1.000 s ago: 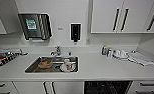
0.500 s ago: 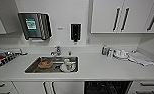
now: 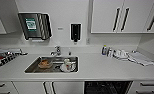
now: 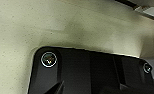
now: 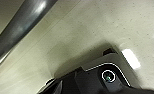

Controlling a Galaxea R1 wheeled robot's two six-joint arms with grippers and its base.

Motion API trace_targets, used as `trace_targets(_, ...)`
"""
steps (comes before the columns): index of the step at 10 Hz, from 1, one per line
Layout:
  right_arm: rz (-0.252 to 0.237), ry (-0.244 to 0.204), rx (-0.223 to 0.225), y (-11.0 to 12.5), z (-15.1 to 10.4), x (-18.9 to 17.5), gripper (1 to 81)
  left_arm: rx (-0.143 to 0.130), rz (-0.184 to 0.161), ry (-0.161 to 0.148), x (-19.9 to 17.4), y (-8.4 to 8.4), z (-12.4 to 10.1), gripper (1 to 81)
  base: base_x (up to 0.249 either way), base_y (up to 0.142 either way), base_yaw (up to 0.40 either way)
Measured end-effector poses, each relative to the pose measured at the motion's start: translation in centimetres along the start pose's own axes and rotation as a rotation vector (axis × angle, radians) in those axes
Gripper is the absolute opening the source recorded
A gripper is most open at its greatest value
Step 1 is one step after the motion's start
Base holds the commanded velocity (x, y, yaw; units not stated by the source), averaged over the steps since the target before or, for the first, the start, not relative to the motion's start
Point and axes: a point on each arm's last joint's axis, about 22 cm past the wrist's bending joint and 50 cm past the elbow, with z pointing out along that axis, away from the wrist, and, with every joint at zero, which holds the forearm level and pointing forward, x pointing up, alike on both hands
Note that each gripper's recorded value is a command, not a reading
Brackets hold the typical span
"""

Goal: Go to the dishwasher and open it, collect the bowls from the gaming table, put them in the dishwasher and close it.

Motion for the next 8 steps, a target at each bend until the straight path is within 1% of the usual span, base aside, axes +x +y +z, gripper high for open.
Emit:
trace_targets(1,-0.089,-0.016,0.003,-0.1,0.7,-1.2,81.1,0.013,0.004,0.001,0.0,-0.3,0.2,81.1,0.0,0.0,0.0)
trace_targets(2,-0.146,-0.027,0.002,0.0,1.2,-2.1,81.1,0.029,0.008,0.003,0.0,-0.8,0.3,81.1,0.0,0.0,0.0)
trace_targets(4,-0.193,-0.042,-0.024,1.2,2.5,-3.9,81.1,0.074,0.017,0.007,0.1,-2.3,0.6,81.1,0.0,0.0,0.0)
trace_targets(5,-0.213,-0.037,-0.044,1.8,3.1,-3.9,81.1,0.088,0.019,0.009,0.1,-2.5,0.8,81.1,0.0,0.0,0.0)
trace_targets(7,-0.251,-0.028,-0.066,1.7,4.7,-4.1,81.1,0.078,0.018,0.008,-0.1,-1.5,1.3,81.1,-0.064,0.0,0.0)
trace_targets(8,-0.267,-0.026,-0.07,1.1,5.8,-4.4,81.1,0.077,0.021,0.016,0.7,-1.5,1.4,81.1,-0.068,0.0,0.0)
